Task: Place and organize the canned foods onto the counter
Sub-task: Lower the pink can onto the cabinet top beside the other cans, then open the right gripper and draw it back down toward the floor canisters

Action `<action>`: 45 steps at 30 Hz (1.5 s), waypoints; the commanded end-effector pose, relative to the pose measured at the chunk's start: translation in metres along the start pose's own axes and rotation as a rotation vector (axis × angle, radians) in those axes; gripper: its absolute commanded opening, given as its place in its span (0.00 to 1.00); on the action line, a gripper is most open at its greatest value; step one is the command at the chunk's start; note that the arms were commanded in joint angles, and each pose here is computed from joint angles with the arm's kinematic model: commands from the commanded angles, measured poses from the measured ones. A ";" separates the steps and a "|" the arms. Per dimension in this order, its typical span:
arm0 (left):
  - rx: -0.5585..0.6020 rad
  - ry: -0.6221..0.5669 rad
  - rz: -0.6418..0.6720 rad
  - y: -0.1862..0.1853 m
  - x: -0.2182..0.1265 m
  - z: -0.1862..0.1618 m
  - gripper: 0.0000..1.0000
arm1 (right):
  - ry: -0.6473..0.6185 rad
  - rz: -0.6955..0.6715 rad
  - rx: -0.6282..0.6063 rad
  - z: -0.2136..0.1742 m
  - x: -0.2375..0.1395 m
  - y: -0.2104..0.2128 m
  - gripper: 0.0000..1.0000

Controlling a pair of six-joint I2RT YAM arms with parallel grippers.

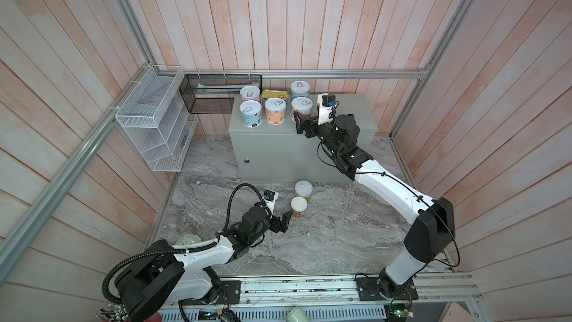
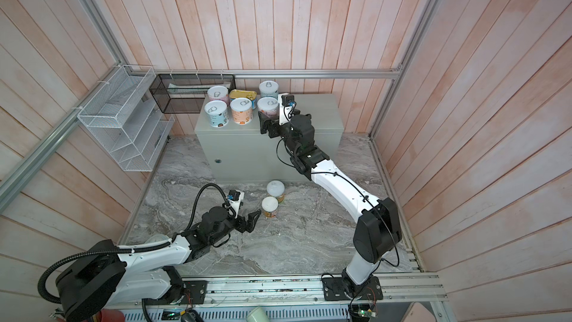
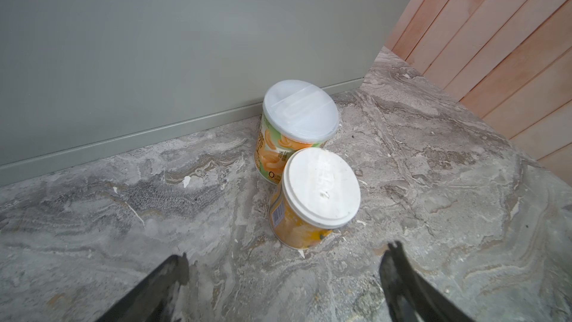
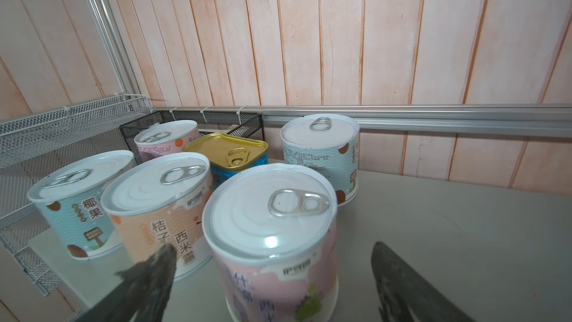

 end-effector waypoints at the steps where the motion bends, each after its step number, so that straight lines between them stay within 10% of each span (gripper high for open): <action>1: -0.008 -0.016 -0.007 -0.004 0.003 0.009 1.00 | -0.049 -0.035 -0.005 0.017 -0.017 -0.006 0.98; 18: 0.012 -0.014 0.004 -0.004 0.004 0.010 1.00 | 0.062 -0.230 -0.036 0.004 -0.117 -0.042 0.98; 31: 0.079 -0.028 0.027 -0.001 0.006 0.013 1.00 | 0.143 -0.267 0.123 -0.092 -0.226 -0.045 0.98; 45: 0.104 0.003 -0.030 -0.011 0.007 0.009 1.00 | 0.256 -0.156 0.192 -0.167 -0.244 -0.021 0.98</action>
Point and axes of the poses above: each gripper's point midway between its finger pads, its own x axis out along the fingers, its own y axis along the line the jaws close on, z = x × y, the point moved 3 cm from there along -x, back along the fingers, and after that the axes turned 15 degrees about -x, right-handed, at the moved point
